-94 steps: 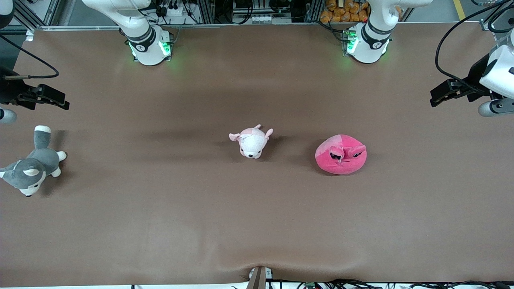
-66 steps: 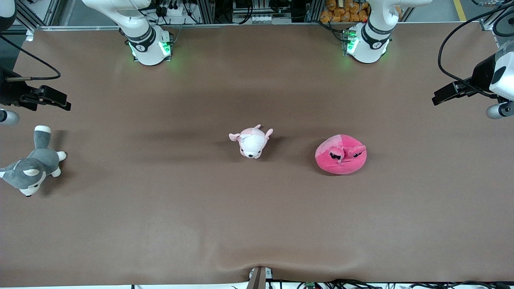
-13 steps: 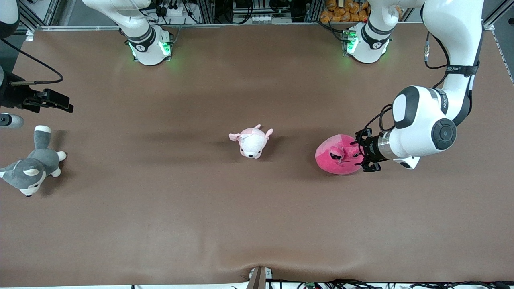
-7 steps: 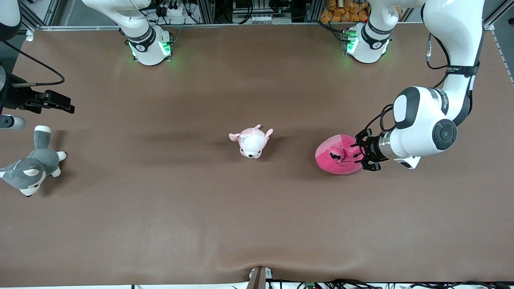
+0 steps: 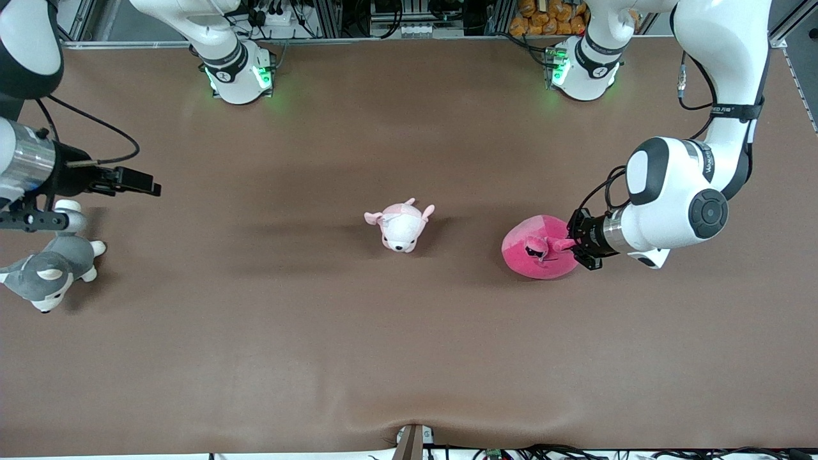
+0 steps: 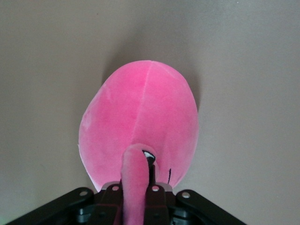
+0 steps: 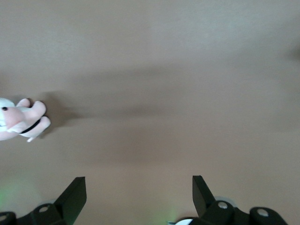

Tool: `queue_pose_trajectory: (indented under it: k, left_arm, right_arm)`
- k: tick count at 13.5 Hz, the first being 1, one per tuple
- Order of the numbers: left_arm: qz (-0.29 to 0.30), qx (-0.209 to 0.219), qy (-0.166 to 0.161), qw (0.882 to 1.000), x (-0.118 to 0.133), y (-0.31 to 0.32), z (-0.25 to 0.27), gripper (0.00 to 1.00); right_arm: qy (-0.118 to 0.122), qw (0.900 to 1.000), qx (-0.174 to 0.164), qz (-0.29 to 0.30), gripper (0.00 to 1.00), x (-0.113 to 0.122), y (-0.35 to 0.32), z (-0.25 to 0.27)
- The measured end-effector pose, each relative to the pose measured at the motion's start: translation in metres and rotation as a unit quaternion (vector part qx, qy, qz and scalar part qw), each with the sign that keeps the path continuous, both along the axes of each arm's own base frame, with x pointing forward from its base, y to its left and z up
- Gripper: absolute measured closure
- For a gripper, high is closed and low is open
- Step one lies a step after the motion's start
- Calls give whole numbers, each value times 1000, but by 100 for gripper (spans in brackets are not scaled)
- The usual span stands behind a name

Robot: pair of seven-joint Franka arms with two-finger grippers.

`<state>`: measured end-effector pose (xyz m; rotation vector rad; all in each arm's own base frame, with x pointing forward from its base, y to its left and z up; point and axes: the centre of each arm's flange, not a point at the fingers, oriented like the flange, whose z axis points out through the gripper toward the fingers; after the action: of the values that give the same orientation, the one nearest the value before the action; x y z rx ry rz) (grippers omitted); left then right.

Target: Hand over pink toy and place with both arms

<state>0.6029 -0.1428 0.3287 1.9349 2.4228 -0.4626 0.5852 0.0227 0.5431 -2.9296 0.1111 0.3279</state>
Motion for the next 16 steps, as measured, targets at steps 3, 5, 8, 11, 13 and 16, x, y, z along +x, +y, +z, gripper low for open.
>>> queue_pose_trajectory:
  k: [3, 5, 8, 11, 13, 16]
  left_arm:
    - [-2, -4, -16, 1000, 6, -2, 21, 86]
    - [-12, -12, -12, 1000, 13, -8, 51, 88]
    - [-9, -68, -18, 998, 23, -26, 103, 89]
    - [0, -123, -32, 992, 25, -53, 140, 89]
    - [9, -133, -38, 990, 19, -85, 167, 89]
    - [23, -142, -26, 989, -3, -153, 194, 89]
  right_arm:
    - [16, 999, 33, -7, 0, 14, 8, -23]
    - [21, 999, 42, -11, 0, 26, 14, -40]
    - [30, 996, 78, -42, 0, 40, 28, -63]
    - [37, 994, 88, -50, 0, 54, 40, -96]
    - [32, 995, 86, -44, 0, 61, 57, -112]
    - [32, 995, 92, -39, 0, 62, 67, -116]
